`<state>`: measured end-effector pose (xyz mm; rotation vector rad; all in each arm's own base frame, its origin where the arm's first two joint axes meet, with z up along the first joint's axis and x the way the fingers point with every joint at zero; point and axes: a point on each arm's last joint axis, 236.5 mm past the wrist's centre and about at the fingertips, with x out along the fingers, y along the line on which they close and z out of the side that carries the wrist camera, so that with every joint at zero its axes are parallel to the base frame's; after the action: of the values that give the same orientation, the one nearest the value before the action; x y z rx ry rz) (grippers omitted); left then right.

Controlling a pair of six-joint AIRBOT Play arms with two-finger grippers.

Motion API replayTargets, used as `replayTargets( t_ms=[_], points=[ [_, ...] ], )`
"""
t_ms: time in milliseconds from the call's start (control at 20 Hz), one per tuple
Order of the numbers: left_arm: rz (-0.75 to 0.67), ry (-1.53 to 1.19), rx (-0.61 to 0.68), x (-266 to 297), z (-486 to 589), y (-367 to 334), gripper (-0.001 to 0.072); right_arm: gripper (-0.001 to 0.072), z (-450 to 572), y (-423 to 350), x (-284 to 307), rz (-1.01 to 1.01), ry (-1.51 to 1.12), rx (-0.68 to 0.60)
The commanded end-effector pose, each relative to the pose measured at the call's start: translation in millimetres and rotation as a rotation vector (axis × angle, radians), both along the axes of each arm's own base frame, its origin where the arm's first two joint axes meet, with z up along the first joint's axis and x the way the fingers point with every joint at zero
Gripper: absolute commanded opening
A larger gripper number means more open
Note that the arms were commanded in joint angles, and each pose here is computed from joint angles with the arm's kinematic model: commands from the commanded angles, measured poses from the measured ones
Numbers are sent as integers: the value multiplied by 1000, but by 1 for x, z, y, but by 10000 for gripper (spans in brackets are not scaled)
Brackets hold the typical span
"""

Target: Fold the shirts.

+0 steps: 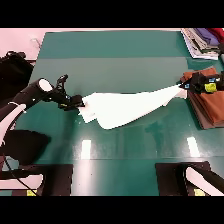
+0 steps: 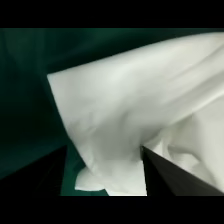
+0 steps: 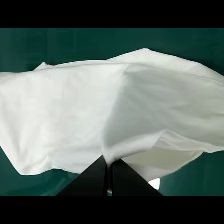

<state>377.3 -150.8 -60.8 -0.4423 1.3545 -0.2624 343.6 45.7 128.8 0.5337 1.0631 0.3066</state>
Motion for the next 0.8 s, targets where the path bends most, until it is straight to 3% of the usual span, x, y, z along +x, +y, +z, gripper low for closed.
replayTargets(
  t_ms=[0,150,250,300,350,550,750],
  points=[
    [38,14,-38,5,-9,-6,539,14,0,0,0,0,2,1],
    [39,-12,-58,13,2,-10,526,14,0,0,0,0,2,1],
    [15,-53,-63,22,19,-13,161,14,0,0,0,0,1,1],
    [0,-84,-64,28,30,-14,67,15,0,0,0,0,1,1],
    [-11,-120,-63,34,43,-15,24,14,0,0,0,1,1,1],
    [-39,-377,-24,63,142,-7,23,14,31,-1,2,1,-86,-26],
    [-59,-797,70,49,329,18,23,14,139,1,-3,12,-362,-112]
  ],
)
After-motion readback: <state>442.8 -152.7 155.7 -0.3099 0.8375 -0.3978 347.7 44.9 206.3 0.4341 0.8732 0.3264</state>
